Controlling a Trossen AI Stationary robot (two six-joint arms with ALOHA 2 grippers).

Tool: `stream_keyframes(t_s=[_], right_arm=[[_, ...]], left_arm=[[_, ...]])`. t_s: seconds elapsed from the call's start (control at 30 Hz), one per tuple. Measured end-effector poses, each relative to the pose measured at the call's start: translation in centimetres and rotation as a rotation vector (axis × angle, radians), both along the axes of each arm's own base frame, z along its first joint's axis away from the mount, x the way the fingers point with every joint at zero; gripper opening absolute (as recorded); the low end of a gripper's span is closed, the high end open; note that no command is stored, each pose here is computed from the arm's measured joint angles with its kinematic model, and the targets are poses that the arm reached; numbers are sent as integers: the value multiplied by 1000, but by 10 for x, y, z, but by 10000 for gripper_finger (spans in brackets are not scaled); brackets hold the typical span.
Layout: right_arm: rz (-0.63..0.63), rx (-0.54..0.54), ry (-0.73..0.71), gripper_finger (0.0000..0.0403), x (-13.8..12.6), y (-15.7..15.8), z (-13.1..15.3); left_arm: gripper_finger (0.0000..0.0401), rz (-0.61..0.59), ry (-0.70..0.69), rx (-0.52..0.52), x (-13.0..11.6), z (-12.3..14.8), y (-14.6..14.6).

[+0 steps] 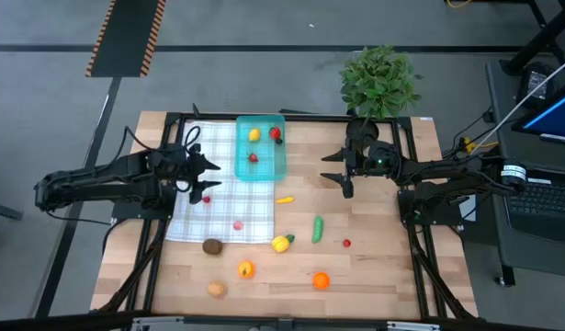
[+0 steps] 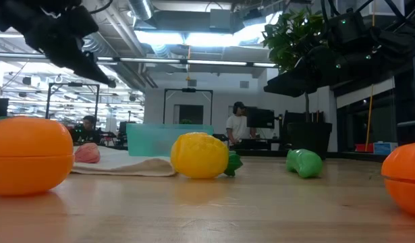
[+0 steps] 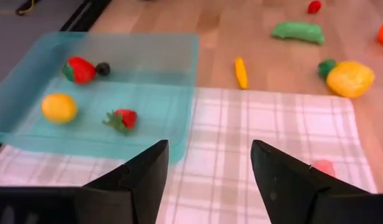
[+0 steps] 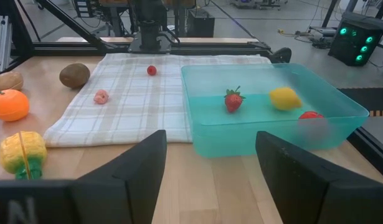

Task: Pick and placing Produce into tupperware
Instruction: Put the red raspberry into the blue bin

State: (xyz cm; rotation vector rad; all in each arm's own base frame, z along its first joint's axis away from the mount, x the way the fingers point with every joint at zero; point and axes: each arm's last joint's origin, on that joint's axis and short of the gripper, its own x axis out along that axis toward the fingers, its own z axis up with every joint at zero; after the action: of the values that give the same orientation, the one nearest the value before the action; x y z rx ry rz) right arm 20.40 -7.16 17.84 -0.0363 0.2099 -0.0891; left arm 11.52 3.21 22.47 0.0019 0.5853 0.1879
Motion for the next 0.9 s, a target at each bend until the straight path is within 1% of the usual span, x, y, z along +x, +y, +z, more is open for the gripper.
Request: stream_keyframes(t_s=[0.07,0.2,0.37,0.5,0.67,0.77,0.9], right_arm=[[-1,0,-1,249,0,0,0],[0,-1,-2,249,0,0,0],[-1,-2,-4,249,0,0,0],[-1,-3,-8,249,0,0,1],[-1,-3,-8,249,0,0,1],[-1,-5,-8,249,0,0,1],[-1,-6,-8,249,0,0,1]], left_arm=[[223,-9,-17,-2,0,3,-2],[223,-3,-39,-48,1,8,-5],[223,53,-44,-185,4,11,-8],[224,83,2,-287,5,10,-13],[224,90,125,-374,0,0,-21],[224,89,188,-401,-4,-4,-25],[224,95,238,-399,-7,-7,-29]])
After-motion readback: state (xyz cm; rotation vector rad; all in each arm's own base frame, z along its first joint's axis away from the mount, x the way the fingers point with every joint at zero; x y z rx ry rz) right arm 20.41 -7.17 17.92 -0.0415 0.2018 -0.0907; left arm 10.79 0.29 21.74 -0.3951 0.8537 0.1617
